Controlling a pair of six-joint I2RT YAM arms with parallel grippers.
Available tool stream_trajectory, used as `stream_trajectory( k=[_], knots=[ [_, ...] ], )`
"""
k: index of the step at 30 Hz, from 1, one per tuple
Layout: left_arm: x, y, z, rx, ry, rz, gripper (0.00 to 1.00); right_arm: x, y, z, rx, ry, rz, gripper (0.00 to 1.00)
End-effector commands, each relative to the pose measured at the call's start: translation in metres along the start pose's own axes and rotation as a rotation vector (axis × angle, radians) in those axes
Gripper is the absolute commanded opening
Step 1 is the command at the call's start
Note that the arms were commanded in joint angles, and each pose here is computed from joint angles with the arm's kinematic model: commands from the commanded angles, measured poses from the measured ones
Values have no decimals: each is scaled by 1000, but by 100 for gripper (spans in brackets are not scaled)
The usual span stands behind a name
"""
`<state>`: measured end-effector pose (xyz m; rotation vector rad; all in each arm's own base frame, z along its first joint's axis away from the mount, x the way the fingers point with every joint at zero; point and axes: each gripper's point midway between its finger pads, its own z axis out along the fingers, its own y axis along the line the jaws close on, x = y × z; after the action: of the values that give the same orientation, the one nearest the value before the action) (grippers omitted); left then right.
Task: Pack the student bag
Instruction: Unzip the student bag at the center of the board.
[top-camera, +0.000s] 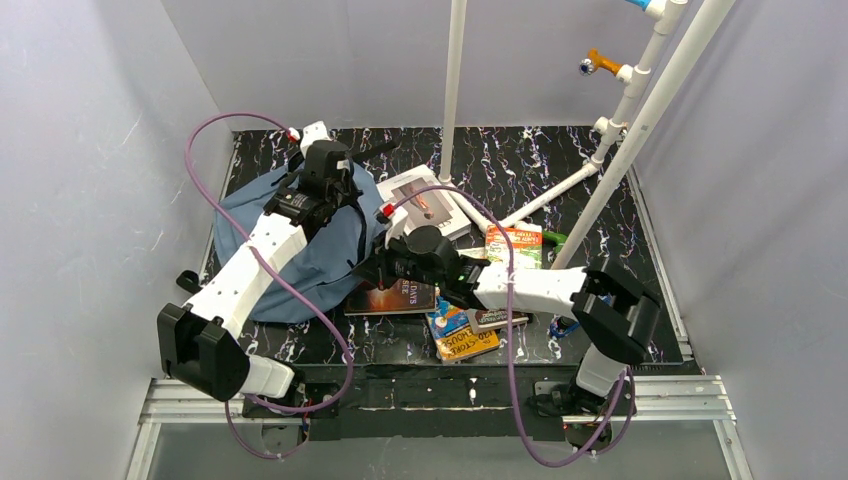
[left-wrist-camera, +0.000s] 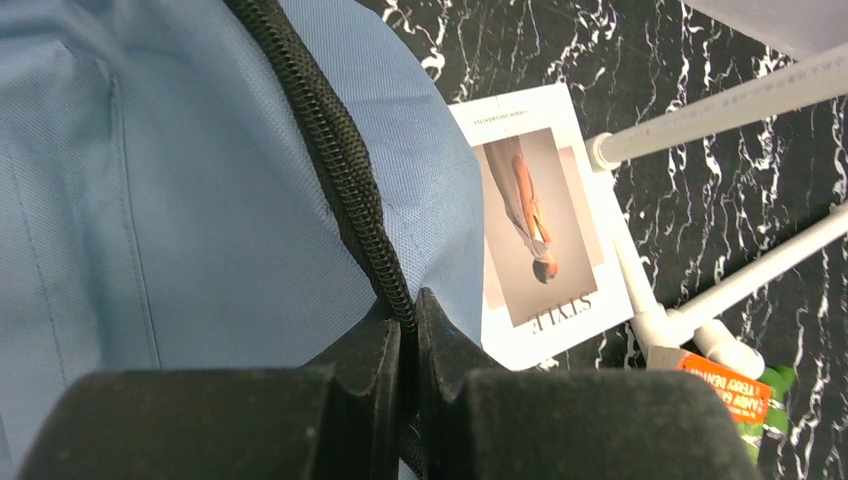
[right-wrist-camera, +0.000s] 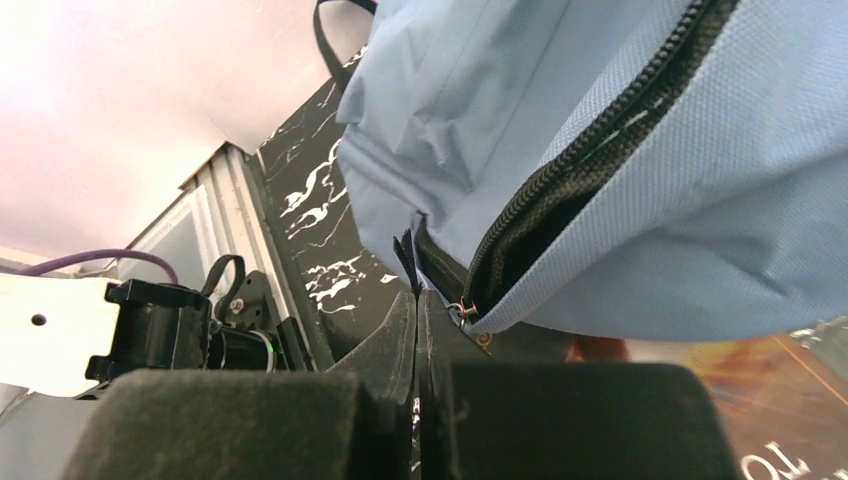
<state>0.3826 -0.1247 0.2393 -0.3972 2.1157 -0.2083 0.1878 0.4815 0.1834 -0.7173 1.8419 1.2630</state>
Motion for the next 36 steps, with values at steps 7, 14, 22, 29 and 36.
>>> stream_trajectory(
  k=[7,14,22,29,36],
  knots=[
    [-117,35,-40,-135,-471,-151,0,-39,-16,-64,160,-8,-39,1],
    [-89,4,-44,66,-291,-77,9,-44,-21,-53,112,1,-12,1],
    [-1,-10,-62,284,41,57,88,-37,-26,-50,96,-24,63,1],
    [69,-4,-103,489,181,103,89,-41,-57,-61,176,-54,136,1],
    [155,-10,-107,646,397,37,77,-53,-66,-69,162,-72,175,1]
  ],
)
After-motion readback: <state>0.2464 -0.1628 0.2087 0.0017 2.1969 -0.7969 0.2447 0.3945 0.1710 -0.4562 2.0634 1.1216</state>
